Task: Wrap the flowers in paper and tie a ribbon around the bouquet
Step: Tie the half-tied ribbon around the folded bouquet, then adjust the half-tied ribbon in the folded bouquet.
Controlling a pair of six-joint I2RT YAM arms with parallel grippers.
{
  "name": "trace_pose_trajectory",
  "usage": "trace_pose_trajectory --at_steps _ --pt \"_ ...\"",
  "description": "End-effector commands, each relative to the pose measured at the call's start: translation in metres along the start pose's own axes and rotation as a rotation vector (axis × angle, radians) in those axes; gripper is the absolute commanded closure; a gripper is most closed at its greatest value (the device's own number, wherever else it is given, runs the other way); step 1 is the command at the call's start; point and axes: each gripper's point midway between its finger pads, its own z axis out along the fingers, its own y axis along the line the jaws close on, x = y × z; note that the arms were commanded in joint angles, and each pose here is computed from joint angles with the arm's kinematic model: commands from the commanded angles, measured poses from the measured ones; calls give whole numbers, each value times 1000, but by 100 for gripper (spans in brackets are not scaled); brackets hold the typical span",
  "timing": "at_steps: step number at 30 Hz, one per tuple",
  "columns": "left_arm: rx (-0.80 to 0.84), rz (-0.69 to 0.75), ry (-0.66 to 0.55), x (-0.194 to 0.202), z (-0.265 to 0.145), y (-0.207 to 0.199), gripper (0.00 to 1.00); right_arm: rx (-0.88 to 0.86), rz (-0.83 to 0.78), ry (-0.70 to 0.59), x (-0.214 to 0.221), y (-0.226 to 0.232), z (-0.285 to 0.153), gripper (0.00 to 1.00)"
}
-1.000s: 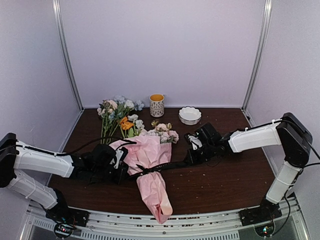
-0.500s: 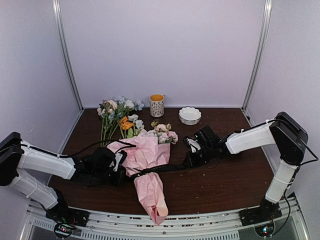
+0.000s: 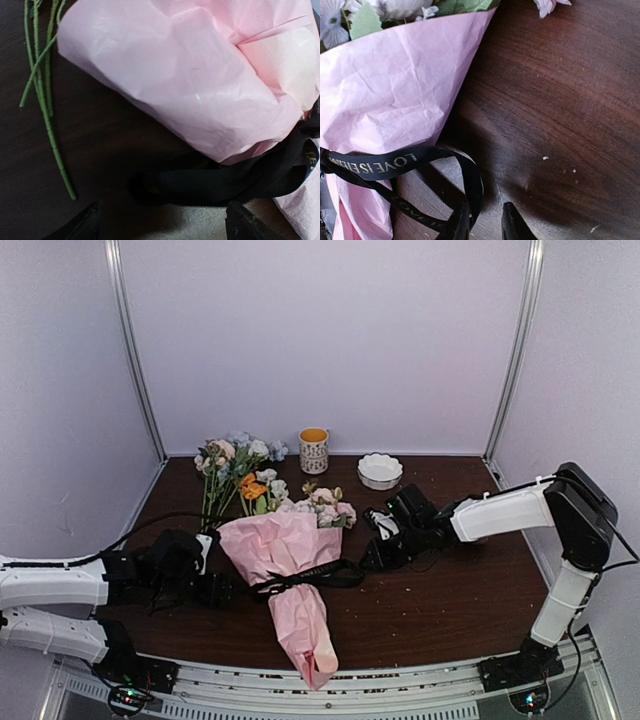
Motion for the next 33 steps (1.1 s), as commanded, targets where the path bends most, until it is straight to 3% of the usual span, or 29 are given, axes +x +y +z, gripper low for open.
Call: trace_pose_trajectory --at_steps 1,5,10,14,21,25,30,33 --pt "-164 17 -1 -10 -20 28 13 42 -27 -82 -25 7 -28 75" --pt "-86 100 -23 -26 -29 9 14 35 -109 -89 -29 28 -36 71" --pt "243 441 -192 -58 -47 -79 32 -64 -220 -88 -29 77 -37 69" --pt "412 608 -177 -53 -40 -118 19 -89 -198 -97 -31 81 -35 69" --pt "380 742 -34 -51 -3 -122 19 -87 -191 -69 -19 74 -29 68" --pt "395 779 23 -59 6 -128 33 -97 -191 -68 -15 73 -29 67" --pt "389 819 109 -50 16 -126 63 -91 -191 -65 -10 70 -30 67" --pt "399 832 185 -40 16 -124 61 -93 -195 -62 -9 70 -30 67"
